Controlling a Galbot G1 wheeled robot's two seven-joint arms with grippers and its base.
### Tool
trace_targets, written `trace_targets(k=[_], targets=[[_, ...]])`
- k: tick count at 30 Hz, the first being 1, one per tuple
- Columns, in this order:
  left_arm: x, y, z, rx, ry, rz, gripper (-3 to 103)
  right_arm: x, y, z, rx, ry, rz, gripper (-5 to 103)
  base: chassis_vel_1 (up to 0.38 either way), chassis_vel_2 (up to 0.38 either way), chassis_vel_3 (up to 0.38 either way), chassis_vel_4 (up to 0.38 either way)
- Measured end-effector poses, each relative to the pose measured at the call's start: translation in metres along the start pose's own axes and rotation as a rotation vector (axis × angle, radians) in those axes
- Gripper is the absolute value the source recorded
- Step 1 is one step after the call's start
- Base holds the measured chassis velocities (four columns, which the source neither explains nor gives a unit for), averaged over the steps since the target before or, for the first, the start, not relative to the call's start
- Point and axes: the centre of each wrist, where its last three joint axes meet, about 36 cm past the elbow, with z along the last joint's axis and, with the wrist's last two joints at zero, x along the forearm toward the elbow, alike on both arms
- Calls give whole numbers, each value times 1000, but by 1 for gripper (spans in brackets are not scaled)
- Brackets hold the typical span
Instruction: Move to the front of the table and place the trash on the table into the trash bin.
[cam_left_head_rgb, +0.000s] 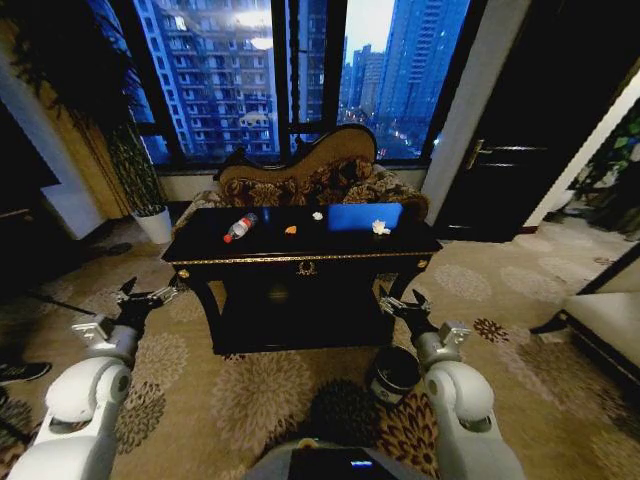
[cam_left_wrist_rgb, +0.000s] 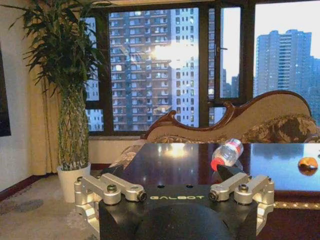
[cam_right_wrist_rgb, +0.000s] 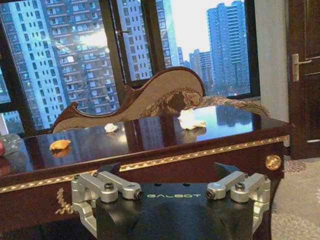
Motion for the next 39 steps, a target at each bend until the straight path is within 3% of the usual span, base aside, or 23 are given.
trace_targets(k=[13, 21, 28, 30, 34, 39], targets=[[2, -1, 1, 5, 1, -1, 100, 0, 2, 1, -1, -1, -2, 100, -170, 173, 179, -175], [5, -1, -8, 1, -24, 2, 100, -7, 6, -18, -9, -92, -59, 100, -112, 115, 113, -106], [8, 2, -11, -8, -53, 9, 100, -50, 0, -35, 54, -70, -147, 100, -3, 3, 7, -1], [10, 5, -9, -10, -64, 15, 100, -73, -8, -42, 114, -60, -171, 100, 0, 0, 0, 0], [9, 11, -7, -16, -61, 14, 100, -101, -13, -53, 159, -59, -191, 100, 0, 0, 0, 0], [10, 13, -5, -18, -55, 10, 100, -135, -14, -66, 182, -58, -208, 100, 0, 0, 0, 0]])
